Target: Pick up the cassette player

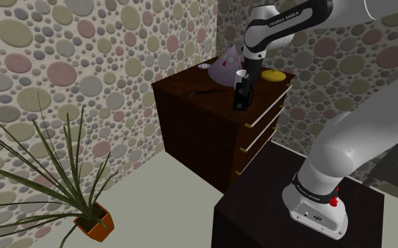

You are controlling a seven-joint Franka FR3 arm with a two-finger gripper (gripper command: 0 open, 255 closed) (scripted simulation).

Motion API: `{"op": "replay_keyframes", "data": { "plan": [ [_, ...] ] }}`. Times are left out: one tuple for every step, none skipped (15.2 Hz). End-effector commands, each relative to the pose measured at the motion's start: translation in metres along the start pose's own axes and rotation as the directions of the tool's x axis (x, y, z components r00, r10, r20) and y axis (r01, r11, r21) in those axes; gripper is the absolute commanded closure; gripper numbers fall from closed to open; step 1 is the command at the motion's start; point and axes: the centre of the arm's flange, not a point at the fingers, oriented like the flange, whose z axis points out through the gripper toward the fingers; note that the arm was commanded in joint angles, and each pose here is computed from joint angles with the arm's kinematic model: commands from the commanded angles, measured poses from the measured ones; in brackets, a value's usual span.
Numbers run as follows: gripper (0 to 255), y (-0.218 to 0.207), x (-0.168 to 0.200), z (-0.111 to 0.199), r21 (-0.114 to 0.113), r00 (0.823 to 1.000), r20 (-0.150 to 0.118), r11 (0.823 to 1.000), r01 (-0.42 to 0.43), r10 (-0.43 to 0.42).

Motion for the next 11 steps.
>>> {"op": "replay_keyframes", "data": {
  "plan": [
    [255,-0.001,0.000,-0.004,0.001,1.000,0.002,1.000,0.000,0.000],
    [255,-0.001,-0.001,-0.010,0.001,1.000,0.002,1.000,0.000,0.000],
    [255,-0.001,0.000,-0.015,0.001,1.000,0.002,1.000,0.000,0.000],
    [255,-0.001,0.000,-0.020,0.001,1.000,0.002,1.000,0.000,0.000],
    [255,-0.001,0.000,-0.026,0.001,1.000,0.002,1.000,0.000,0.000],
    [255,-0.001,0.000,-0.031,0.001,1.000,0.002,1.000,0.000,0.000],
    [255,-0.001,0.000,-0.036,0.001,1.000,0.002,1.000,0.000,0.000],
    [255,-0.001,0.000,-0.041,0.001,1.000,0.002,1.000,0.000,0.000],
    [255,-0.001,0.000,-0.047,0.001,1.000,0.002,1.000,0.000,0.000],
    [255,-0.002,0.000,-0.052,0.001,1.000,0.002,1.000,0.000,0.000],
    [255,-0.002,0.000,-0.057,0.001,1.000,0.002,1.000,0.000,0.000]
  ]
}}
